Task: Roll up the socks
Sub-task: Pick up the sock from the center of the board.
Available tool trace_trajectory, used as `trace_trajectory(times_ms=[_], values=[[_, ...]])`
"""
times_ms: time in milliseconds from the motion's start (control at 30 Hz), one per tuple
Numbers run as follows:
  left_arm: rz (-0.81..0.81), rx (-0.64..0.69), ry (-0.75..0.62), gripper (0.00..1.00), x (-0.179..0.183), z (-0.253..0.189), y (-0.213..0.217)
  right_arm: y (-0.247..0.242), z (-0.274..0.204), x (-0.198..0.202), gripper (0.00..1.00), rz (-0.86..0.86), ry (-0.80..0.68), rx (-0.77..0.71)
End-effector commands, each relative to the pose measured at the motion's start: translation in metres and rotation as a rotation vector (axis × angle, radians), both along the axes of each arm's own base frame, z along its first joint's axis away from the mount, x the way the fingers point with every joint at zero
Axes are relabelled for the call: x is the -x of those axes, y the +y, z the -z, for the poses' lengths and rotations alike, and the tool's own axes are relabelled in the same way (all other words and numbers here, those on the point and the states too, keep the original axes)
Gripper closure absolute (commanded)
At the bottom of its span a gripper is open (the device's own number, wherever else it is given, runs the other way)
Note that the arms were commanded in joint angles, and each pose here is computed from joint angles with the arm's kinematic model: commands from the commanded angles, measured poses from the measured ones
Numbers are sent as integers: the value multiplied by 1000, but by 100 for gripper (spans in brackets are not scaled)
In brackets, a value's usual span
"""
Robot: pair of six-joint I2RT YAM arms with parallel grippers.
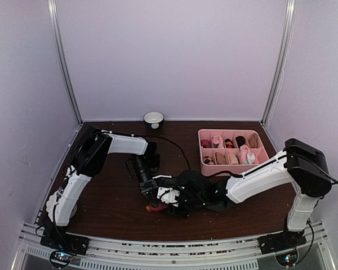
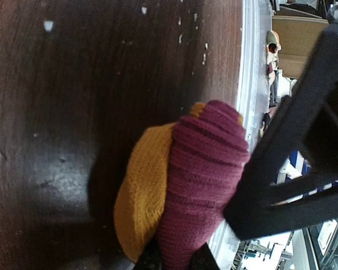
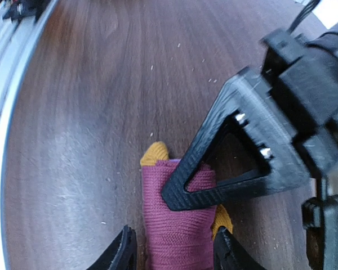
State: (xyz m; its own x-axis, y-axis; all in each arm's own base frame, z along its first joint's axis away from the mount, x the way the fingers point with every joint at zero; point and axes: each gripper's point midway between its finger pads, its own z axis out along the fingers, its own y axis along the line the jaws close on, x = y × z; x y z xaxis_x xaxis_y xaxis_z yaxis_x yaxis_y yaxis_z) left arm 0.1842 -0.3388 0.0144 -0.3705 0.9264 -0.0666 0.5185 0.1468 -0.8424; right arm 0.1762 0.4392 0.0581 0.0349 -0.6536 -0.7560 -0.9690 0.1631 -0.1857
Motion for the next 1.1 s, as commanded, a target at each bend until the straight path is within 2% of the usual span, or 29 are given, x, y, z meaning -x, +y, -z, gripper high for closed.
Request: trace_trajectory(times_ms=[0,100,167,267,333,367,433,467,600,767,800,867,900,933,967,1067], values=[[154,-197,-168,89,-11,77,40,-9,33,-2,55,-43,-4,125],[159,-200,-178,85,-12,77,41,-13,48,-3,61,-41,29,158],[154,-201,-191,78,-14,77,40,-16,57,-1,66,-42,49,173],[143,-187,-212,64,-18,73,37,-19,67,1,80,-23,91,185],[123,-156,-251,49,-25,64,33,-20,67,1,92,1,146,172],[106,-141,-294,46,-33,58,31,-20,65,0,96,14,180,152],[75,-105,-403,5,-51,43,26,-22,63,-6,100,64,276,113],[52,-84,-455,2,-61,31,25,-23,65,-6,100,75,348,100],[-69,-17,-702,2,-105,-35,28,-27,73,-8,100,135,503,66],[-142,92,-1028,2,-125,-121,48,-24,71,-10,100,169,625,27],[-198,69,-1098,2,-136,-129,55,-22,68,-11,100,178,649,11],[-291,-65,-1221,2,-164,-123,82,-18,58,-15,100,190,685,-33],[-226,-8,-1150,5,-154,-121,82,-15,53,-17,100,193,696,-53],[-176,57,-1043,12,-139,-123,82,-13,47,-20,100,200,709,-68],[-162,84,-1006,18,-133,-126,82,-11,41,-24,100,208,723,-88],[-66,199,-1112,20,-112,-145,74,-3,18,-38,100,230,800,-177]])
